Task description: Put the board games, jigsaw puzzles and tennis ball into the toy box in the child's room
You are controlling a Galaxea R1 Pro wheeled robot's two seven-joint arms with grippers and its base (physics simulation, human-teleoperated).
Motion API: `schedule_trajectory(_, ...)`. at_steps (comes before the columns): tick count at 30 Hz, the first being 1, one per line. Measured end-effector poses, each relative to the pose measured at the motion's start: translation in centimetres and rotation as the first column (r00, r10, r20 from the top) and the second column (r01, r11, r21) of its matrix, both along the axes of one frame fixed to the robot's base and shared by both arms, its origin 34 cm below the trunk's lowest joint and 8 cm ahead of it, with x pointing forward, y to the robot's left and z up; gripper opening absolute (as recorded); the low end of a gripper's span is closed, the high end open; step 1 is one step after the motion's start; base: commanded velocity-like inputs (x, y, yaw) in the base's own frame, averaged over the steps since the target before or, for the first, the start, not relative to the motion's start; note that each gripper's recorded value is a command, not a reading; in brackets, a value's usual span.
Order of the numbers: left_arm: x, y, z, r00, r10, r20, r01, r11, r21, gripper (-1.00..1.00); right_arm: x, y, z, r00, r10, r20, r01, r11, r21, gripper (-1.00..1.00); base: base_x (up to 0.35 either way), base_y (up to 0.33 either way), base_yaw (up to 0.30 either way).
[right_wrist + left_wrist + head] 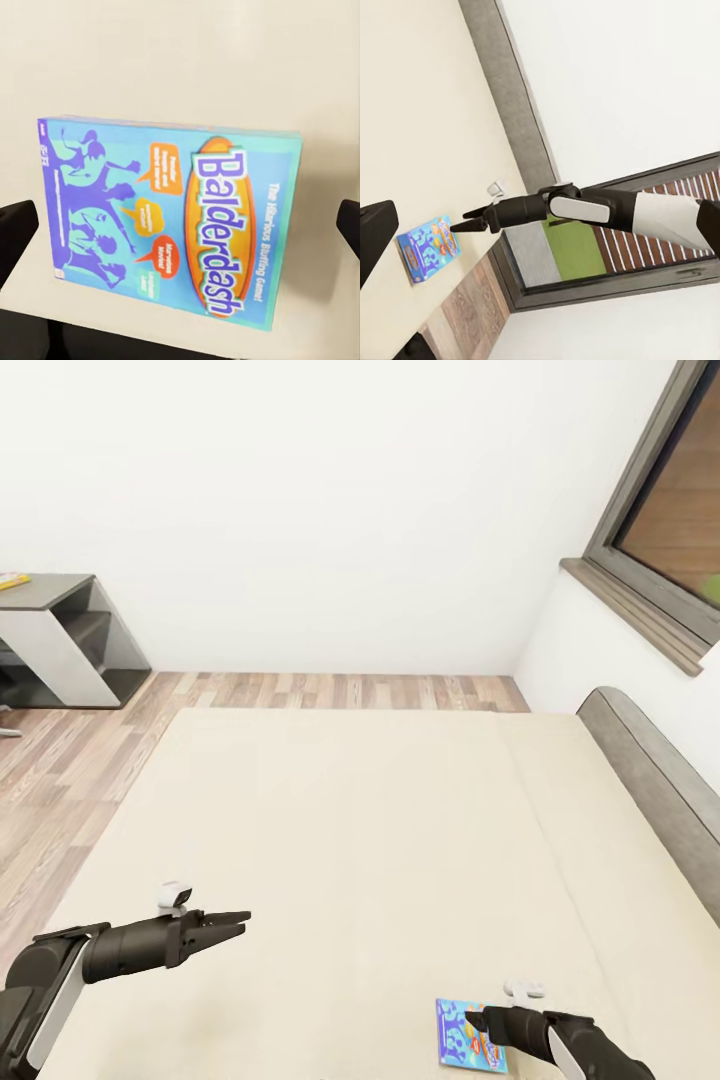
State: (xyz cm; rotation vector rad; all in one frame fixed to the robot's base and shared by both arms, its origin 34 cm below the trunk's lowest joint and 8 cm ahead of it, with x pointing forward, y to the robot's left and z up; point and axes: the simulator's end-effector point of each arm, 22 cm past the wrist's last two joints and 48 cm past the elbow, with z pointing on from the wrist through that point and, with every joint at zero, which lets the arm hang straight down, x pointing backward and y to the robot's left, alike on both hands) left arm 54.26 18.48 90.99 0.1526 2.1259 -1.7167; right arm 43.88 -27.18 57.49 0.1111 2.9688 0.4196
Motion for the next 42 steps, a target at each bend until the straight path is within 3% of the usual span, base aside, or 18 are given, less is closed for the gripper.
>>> schedule_trajectory(6,0.6,-0.2,0.8,1.000,0.002,0.031,-0.002,1.000,-0.010,1.00,2.1,1.0,0.7,0.999,-0.004,0.047,0.002,0.999,0.033,1.00,0.000,0.000,0.000)
schedule_trajectory(14,0.6,-0.3,0.5,1.000,0.004,0.020,-0.004,1.000,-0.012,1.00,3.0,0.9,0.9,0.998,0.004,0.067,-0.005,1.000,0.015,1.00,0.000,0.000,0.000)
schedule_trajectory(42,0.5,-0.4,0.0,1.000,0.003,0.008,-0.003,1.000,-0.010,1.00,2.3,1.1,0.4,0.999,0.006,0.041,-0.007,1.000,0.018,1.00,0.000,0.000,0.000)
